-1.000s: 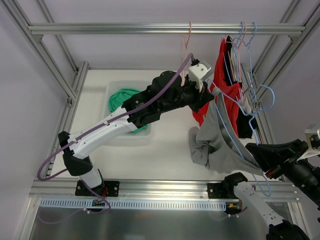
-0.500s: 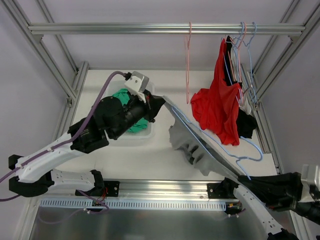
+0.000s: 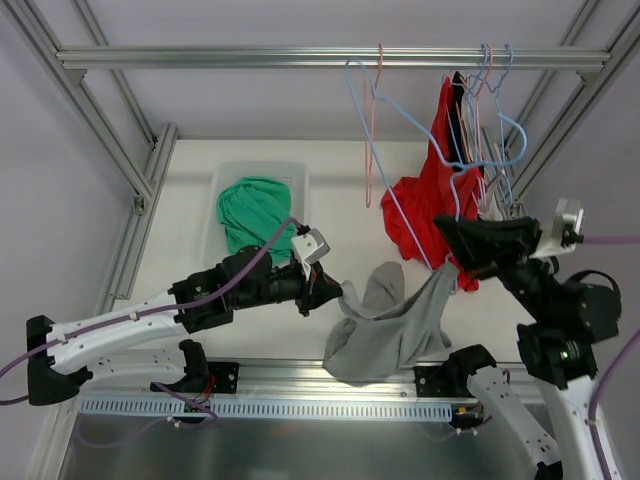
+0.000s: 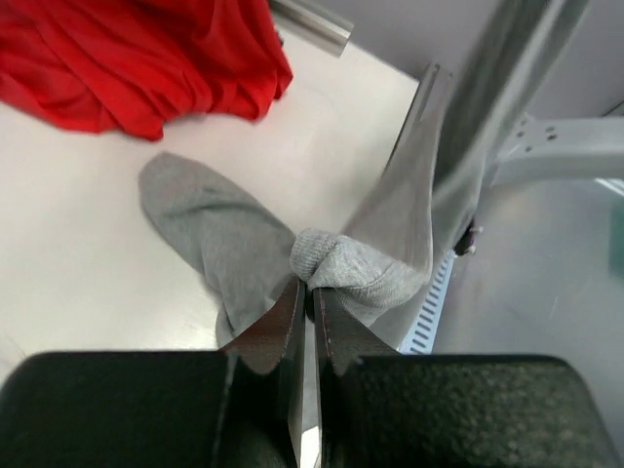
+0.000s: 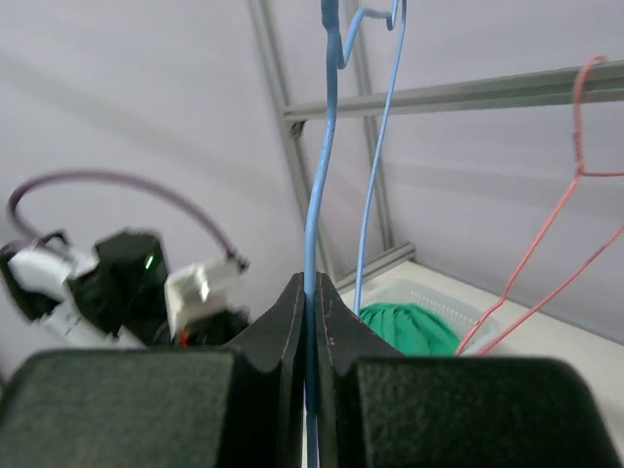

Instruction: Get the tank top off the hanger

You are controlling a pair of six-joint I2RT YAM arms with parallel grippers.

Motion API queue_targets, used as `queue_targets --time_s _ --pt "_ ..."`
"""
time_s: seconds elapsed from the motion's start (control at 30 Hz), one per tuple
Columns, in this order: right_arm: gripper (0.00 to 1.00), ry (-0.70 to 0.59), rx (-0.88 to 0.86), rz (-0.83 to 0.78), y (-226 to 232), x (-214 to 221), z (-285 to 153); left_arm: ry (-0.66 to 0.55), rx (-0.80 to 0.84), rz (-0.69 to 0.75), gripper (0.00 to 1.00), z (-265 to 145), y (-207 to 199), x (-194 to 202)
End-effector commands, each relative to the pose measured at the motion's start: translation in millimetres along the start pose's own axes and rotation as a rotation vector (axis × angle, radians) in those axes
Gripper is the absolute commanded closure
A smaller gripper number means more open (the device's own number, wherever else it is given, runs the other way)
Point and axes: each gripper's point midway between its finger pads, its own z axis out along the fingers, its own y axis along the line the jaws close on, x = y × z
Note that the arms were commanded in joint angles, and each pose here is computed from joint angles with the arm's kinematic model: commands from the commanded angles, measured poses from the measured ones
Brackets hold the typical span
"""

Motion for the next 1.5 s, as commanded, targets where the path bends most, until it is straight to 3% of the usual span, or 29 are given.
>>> queue_targets --time_s 0.0,0.13,0.23,0.27,0.33,0.37,0.4,0.43,0.47,0.57,0.6,0.7,0.73,0.8,1.0,1.1,1.13,1.17,1.2,1.27,1.3,1.33,1.47 --pt "1.0 -0.462 -0.022 -0.068 3 -101 15 -0.006 -0.001 -0.06 1.0 14 2 16" --pt "1.0 -0.577 0.307 -0.184 -62 -114 6 0.112 -0.106 -0.119 1.0 32 26 68" --pt "1.0 -0.414 0.396 -0.255 -81 -85 6 0.147 -0.229 -0.173 1.0 36 49 93" --pt "1.0 -0.278 0.427 -0.224 -86 -63 4 0.148 -0.248 -0.185 1.0 36 51 97" --pt "1.0 -0.132 0.41 -0.217 -80 -42 0 0.138 -0.287 -0.2 1.0 33 58 100" --pt "1.0 0.033 0.463 -0.168 -90 -7 -9 0.135 -0.295 -0.202 1.0 32 59 100" --pt "1.0 0.06 0.476 -0.167 -85 -14 -15 0.133 -0.308 -0.197 1.0 31 62 101" --pt "1.0 0.169 0.534 -0.13 -92 8 -27 0.133 -0.312 -0.194 0.98 31 63 101" --pt "1.0 0.216 0.549 -0.116 -96 15 -28 0.136 -0.314 -0.187 0.92 30 63 101" --pt "1.0 0.336 0.571 -0.068 -100 34 -30 0.142 -0.323 -0.183 0.57 28 64 100" --pt "1.0 0.348 0.558 -0.063 -99 33 -27 0.141 -0.328 -0.186 0.33 27 65 100" --pt "1.0 0.406 0.568 -0.06 -113 43 -13 0.128 -0.317 -0.192 0.24 25 62 95" --pt "1.0 0.402 0.561 -0.063 -114 37 -7 0.147 -0.319 -0.191 0.05 22 62 99" --pt "1.0 0.449 0.556 -0.036 -125 45 9 0.165 -0.321 -0.189 0.01 19 62 104" --pt "1.0 0.395 0.548 -0.004 -131 37 30 0.162 -0.329 -0.2 0.01 10 64 109" --pt "1.0 0.28 0.48 -0.027 -122 31 35 0.141 -0.321 -0.191 0.01 7 62 103" --pt "1.0 0.105 0.41 -0.067 -105 -4 41 0.138 -0.317 -0.187 0.01 6 62 102" --pt "1.0 0.103 0.387 -0.034 -112 28 39 0.135 -0.311 -0.186 0.02 5 60 100" --pt "1.0 -0.119 0.292 -0.113 -96 -12 47 0.126 -0.307 -0.186 0.01 5 60 97" --pt "1.0 -0.243 0.22 -0.148 -80 -19 34 0.123 -0.304 -0.183 0.01 5 59 95" --pt "1.0 -0.242 0.188 -0.167 -81 -3 32 0.126 -0.302 -0.183 0.01 5 58 95" --pt "1.0 -0.362 0.127 -0.229 -64 -25 26 0.129 -0.298 -0.18 0.01 5 58 96" --pt "1.0 -0.555 0.061 -0.355 -46 -38 3 0.152 -0.289 -0.182 0.01 7 57 103"
